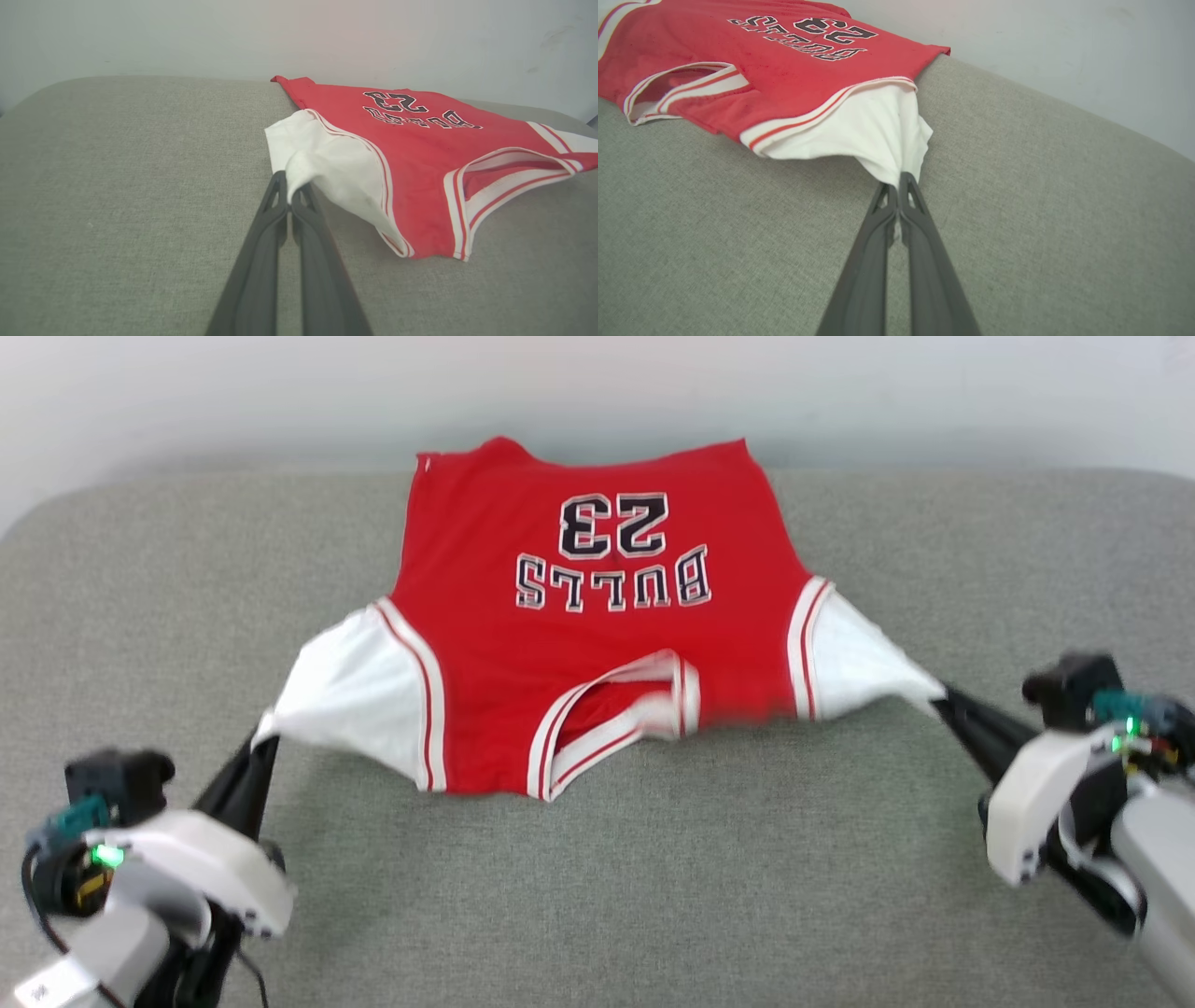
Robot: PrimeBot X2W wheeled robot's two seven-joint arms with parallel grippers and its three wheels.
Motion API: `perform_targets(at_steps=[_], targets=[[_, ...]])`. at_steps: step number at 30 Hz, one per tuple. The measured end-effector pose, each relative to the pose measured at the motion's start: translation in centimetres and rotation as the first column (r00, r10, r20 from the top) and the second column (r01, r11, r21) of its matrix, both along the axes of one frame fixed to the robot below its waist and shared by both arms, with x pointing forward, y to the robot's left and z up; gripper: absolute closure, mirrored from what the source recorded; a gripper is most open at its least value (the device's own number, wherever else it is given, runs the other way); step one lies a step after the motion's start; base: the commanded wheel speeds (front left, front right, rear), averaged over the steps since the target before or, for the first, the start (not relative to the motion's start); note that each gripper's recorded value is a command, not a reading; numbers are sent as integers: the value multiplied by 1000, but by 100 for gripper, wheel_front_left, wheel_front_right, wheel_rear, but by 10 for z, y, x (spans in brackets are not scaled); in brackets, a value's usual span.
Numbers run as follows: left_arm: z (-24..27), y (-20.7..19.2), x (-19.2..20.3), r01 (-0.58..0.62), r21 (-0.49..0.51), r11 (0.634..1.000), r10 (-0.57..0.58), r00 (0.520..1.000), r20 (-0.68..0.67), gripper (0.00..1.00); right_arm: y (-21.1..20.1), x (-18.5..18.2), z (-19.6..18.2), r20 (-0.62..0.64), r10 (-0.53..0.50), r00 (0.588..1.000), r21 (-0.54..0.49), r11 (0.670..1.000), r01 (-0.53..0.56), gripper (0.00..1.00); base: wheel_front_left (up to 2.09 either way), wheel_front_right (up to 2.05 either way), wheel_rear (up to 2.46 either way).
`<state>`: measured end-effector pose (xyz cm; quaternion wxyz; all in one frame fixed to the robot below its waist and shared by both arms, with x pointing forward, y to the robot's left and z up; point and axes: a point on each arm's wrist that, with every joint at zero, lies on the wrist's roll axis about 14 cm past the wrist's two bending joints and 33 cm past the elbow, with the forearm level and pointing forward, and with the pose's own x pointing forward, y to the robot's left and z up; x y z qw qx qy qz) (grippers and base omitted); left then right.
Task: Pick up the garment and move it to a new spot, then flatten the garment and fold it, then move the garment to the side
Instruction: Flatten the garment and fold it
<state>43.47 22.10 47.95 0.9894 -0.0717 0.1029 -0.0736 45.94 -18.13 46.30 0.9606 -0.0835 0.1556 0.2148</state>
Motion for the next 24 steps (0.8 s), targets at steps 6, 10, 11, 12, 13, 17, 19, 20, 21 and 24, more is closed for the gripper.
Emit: perform_targets(at_steps=[6, 10, 11, 12, 13, 17, 19, 20, 21, 24], targets=[[-22, 12, -45, -54, -30, 998, 51, 995, -84, 100, -16, -51, -23, -74, -61, 995, 29, 998, 63, 100, 0, 0, 0], [-27, 18, -70, -87, -54, 995, 80, 990, -113, 100, -25, -83, -38, -125, -106, 986, 52, 992, 113, 100, 0, 0, 0], [-30, 17, -77, -87, -61, 994, 79, 989, -122, 100, -27, -91, -40, -132, -117, 984, 60, 990, 126, 100, 0, 0, 0], [-33, 18, -84, -93, -61, 994, 84, 987, -134, 100, -29, -99, -43, -145, -125, 981, 65, 989, 136, 100, 0, 0, 0], [-36, 19, -91, -99, -59, 993, 90, 985, -146, 100, -30, -108, -48, -164, -130, 978, 65, 988, 142, 100, 0, 0, 0], [-48, 25, -111, -130, -51, 990, 118, 974, -192, 100, -38, -136, -61, -211, -165, 964, 66, 981, 182, 100, 0, 0, 0], [-53, 27, -120, -145, -50, 988, 132, 969, -209, 100, -39, -153, -71, -245, -178, 953, 66, 978, 200, 100, 0, 0, 0], [-56, 28, -124, -154, -51, 987, 139, 966, -217, 100, -39, -162, -76, -266, -185, 946, 65, 976, 209, 100, 0, 0, 0], [-57, 29, -127, -162, -53, 985, 147, 964, -222, 100, -40, -169, -80, -280, -194, 940, 64, 973, 220, 100, 0, 0, 0], [-62, 34, -138, -192, -55, 980, 174, 955, -242, 100, -43, -190, -91, -323, -213, 922, 54, 969, 243, 100, 0, 0, 0]])
